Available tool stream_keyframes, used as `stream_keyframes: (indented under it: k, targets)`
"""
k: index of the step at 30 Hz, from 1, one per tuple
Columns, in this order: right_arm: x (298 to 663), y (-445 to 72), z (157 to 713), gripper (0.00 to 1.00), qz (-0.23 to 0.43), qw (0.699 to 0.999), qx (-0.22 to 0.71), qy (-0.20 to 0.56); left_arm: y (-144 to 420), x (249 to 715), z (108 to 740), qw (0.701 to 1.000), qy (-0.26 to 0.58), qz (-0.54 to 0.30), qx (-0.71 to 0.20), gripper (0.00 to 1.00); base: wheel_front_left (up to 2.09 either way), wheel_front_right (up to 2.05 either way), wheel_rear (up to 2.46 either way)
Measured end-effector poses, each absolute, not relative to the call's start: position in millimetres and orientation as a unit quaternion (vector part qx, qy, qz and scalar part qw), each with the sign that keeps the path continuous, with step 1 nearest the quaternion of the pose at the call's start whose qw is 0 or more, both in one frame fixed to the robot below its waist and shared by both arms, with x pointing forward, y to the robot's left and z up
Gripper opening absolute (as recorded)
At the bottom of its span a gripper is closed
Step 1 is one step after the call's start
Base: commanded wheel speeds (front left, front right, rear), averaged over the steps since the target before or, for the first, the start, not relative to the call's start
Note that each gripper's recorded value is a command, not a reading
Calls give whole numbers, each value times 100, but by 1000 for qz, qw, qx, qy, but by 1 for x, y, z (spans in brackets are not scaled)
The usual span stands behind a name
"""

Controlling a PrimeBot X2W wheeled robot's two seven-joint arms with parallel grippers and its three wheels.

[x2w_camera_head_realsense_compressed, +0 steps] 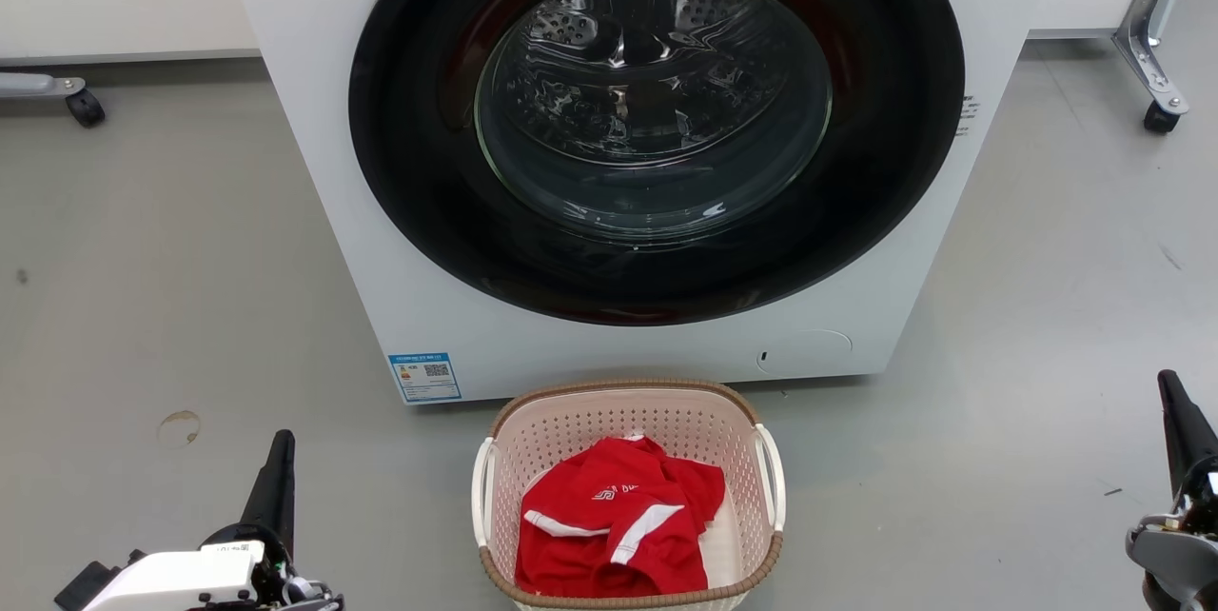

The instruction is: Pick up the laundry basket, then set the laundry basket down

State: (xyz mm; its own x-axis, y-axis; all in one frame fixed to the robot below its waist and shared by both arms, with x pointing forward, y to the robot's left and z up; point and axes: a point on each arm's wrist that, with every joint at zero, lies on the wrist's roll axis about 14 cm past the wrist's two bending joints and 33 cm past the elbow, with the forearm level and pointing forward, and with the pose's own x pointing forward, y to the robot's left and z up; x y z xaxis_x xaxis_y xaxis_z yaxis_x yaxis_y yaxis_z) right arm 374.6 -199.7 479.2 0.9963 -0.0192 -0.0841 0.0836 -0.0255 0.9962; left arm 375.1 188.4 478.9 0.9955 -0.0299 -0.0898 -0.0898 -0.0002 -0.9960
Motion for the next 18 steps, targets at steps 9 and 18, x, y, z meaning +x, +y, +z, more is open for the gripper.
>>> stream_keyframes:
  k: [9, 18]
  targets:
    - [375, -199, 479, 0, -37, 697, 716, 23, 188, 375, 479, 705, 42, 21, -707, 0, 0, 0, 0]
    - [375, -199, 479, 0, -37, 697, 716, 22, 189, 375, 479, 705, 42, 22, -708, 0, 0, 0, 0]
